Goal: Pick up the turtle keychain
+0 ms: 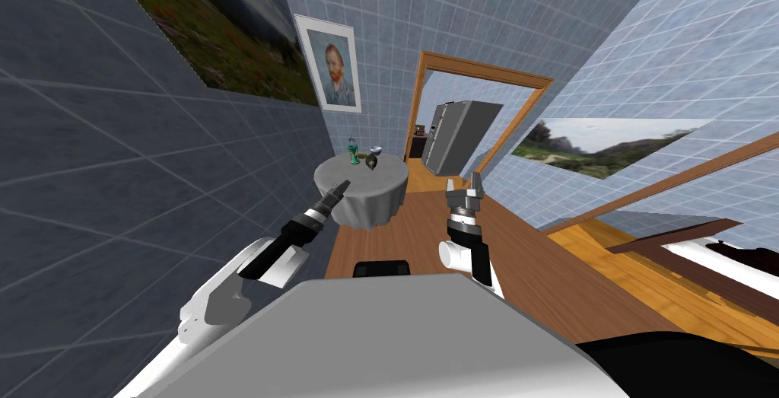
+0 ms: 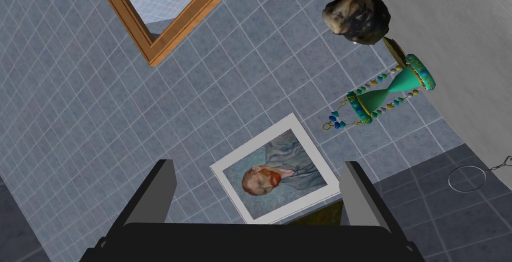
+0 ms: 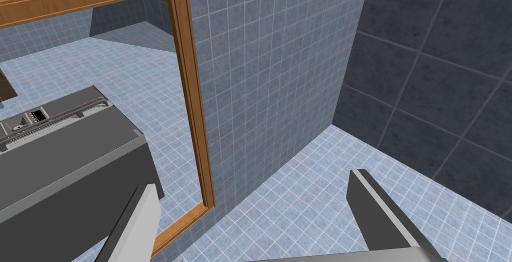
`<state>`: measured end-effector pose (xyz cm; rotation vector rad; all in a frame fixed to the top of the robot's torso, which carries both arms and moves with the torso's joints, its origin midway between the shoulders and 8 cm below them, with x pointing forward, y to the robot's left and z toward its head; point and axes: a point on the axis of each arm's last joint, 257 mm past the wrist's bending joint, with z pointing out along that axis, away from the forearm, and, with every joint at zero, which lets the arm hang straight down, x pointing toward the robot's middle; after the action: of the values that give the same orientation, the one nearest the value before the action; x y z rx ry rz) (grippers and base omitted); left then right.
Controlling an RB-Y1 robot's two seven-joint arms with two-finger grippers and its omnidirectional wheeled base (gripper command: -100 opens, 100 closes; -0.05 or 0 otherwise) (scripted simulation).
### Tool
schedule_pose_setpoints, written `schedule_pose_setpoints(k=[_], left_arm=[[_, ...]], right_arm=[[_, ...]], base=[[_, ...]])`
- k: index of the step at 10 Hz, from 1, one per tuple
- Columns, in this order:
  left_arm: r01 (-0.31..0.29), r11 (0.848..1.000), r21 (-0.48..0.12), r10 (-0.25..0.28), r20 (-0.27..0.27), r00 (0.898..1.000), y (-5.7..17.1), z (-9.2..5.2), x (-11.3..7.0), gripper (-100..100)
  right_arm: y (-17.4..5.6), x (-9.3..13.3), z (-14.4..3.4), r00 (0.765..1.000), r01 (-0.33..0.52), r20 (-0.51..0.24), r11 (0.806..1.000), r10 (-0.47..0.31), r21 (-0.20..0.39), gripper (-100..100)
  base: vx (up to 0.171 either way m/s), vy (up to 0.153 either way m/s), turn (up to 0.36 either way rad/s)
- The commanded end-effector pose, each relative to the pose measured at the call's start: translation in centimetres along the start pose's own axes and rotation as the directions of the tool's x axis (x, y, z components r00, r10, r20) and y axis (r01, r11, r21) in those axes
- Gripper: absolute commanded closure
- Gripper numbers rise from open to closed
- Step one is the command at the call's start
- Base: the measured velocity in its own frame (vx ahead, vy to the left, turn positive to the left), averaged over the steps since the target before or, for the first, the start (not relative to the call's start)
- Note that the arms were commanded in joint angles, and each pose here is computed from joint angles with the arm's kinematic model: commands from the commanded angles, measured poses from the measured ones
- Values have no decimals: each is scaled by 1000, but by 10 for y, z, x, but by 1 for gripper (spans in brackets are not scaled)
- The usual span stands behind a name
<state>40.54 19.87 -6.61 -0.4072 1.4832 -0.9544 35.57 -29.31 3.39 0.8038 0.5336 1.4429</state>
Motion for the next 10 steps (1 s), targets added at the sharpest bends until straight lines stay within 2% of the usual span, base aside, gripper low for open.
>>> schedule_pose_setpoints(k=[1, 6, 10], left_arm=[[-27, 999, -37, 26, -26, 999, 8, -1, 2, -100], [-75, 985, -159, 63, -76, 995, 39, -5, 6, -100], [-117, 960, -253, 91, -113, 989, 63, -12, 6, -100]], right_arm=[[0, 0, 0, 1000, 0, 0, 1000, 0, 0, 0], [0, 0, 0, 1000, 0, 0, 1000, 0, 0, 0], [0, 0, 0, 1000, 0, 0, 1000, 0, 0, 0]], base=[[35, -37, -40], [36, -26, -18], [43, -21, -12]])
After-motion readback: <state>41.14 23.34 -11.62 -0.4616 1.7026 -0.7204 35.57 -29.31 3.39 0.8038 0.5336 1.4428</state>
